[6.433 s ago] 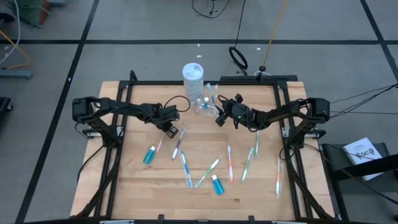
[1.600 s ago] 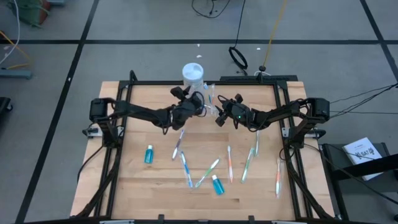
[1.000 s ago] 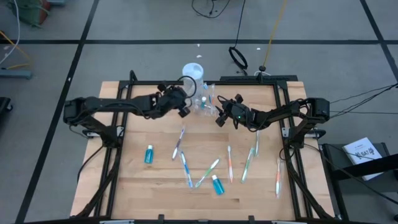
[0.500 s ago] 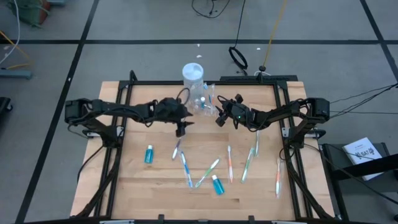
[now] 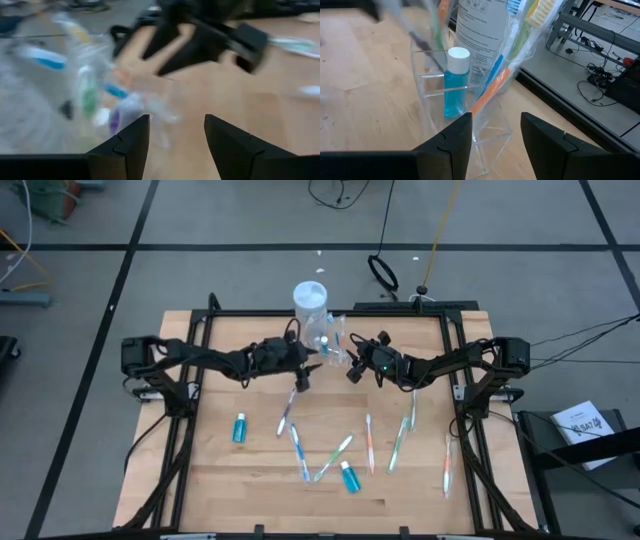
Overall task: Pick & Place toothbrushing station
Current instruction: Put the blue mouthwash bottle into the transparent organizer
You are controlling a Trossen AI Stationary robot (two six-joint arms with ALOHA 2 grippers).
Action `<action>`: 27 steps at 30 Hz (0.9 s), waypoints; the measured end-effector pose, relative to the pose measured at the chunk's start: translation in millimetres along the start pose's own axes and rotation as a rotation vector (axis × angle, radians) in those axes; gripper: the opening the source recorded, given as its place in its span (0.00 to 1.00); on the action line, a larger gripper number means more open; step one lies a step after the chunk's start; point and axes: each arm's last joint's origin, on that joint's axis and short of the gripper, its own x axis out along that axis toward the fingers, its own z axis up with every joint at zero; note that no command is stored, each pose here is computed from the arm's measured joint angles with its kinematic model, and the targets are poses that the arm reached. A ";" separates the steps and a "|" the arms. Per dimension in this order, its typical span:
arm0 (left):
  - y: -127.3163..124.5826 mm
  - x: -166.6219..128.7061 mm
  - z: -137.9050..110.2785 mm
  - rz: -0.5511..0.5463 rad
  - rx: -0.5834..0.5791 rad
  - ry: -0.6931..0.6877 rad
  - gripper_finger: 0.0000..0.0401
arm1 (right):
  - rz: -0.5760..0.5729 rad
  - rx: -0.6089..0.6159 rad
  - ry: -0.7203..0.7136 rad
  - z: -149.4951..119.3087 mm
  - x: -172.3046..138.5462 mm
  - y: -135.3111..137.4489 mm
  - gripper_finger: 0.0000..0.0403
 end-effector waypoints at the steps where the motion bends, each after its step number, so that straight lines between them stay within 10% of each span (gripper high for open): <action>1: 2.5 0.8 0.2 0.035 -0.008 -0.006 0.49 | 0.000 0.000 0.000 0.0 0.0 0.0 0.40; 10: 21.8 -10.0 8.6 0.462 -0.123 -0.003 0.49 | 0.000 0.000 0.001 -0.1 0.0 0.0 0.40; 27: 7.8 -52.0 40.8 0.440 -0.109 -0.042 0.49 | 0.001 0.000 0.000 0.0 -0.1 0.2 0.40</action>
